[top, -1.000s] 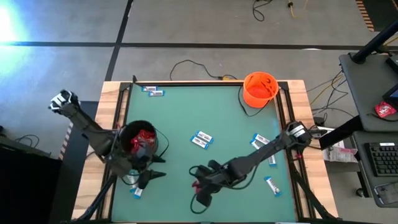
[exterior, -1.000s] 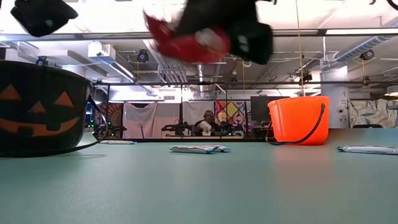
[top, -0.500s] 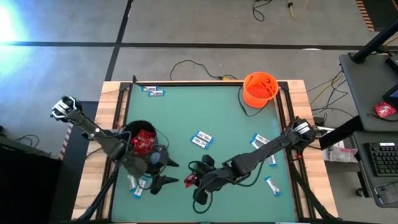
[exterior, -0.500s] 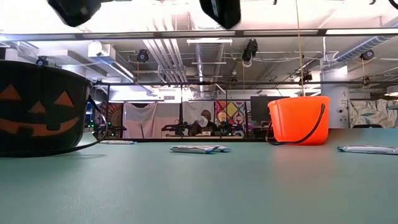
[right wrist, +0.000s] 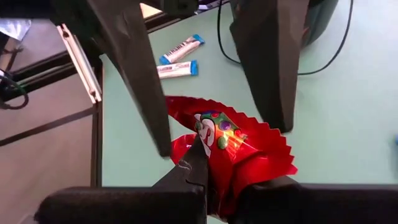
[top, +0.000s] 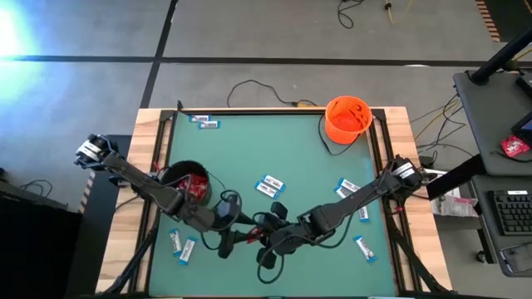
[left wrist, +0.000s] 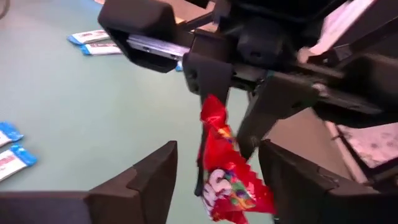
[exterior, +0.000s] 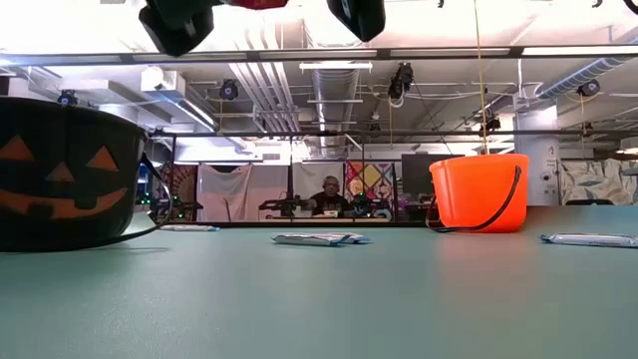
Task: Sort candy by brand, put in halloween buckets
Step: Put the red candy into the black bucket
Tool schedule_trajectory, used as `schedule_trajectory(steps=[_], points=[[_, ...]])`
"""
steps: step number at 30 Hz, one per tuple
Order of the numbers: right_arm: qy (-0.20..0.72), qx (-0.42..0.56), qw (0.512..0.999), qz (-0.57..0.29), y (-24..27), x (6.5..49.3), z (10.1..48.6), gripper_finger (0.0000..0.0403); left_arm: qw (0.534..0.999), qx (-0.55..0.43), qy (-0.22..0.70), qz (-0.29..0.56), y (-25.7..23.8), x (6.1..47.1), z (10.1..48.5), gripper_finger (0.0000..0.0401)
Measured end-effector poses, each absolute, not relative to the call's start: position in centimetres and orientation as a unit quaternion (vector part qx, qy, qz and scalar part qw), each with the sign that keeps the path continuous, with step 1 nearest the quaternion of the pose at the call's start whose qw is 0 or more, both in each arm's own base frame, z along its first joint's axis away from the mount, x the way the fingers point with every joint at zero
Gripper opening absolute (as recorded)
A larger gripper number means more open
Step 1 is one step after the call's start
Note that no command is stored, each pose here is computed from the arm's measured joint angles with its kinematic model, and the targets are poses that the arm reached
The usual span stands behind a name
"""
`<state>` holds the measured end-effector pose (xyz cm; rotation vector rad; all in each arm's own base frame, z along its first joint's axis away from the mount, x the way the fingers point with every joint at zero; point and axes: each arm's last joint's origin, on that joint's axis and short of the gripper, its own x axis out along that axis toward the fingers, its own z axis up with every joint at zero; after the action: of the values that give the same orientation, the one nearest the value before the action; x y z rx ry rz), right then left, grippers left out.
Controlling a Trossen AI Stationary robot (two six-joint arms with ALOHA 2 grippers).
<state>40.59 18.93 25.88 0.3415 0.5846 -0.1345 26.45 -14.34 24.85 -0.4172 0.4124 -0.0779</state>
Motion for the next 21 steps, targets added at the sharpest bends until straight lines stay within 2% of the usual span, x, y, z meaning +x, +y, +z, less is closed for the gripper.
schedule_trajectory(steps=[5, 11, 12, 21], points=[[0.288, 0.158, 0.941, -0.086, 18.8, 40.5, 25.6, 0.0019, 0.959, -0.196, 0.204, -0.014, -14.4, 26.9, 24.1, 0.0154], [0.294, 0.158, 0.939, -0.083, 18.9, 40.4, 25.5, 0.0045, 0.955, -0.211, 0.209, -0.009, -14.5, 27.0, 23.8, 0.0031], [0.296, 0.159, 0.939, -0.078, 19.0, 40.4, 25.5, 0.0053, 0.955, -0.212, 0.209, -0.009, -14.5, 27.0, 23.8, 0.0021], [0.337, 0.173, 0.925, -0.040, 18.9, 39.4, 26.6, 0.0158, 0.953, -0.213, 0.215, 0.002, -13.8, 26.1, 24.7, 0.0012]])
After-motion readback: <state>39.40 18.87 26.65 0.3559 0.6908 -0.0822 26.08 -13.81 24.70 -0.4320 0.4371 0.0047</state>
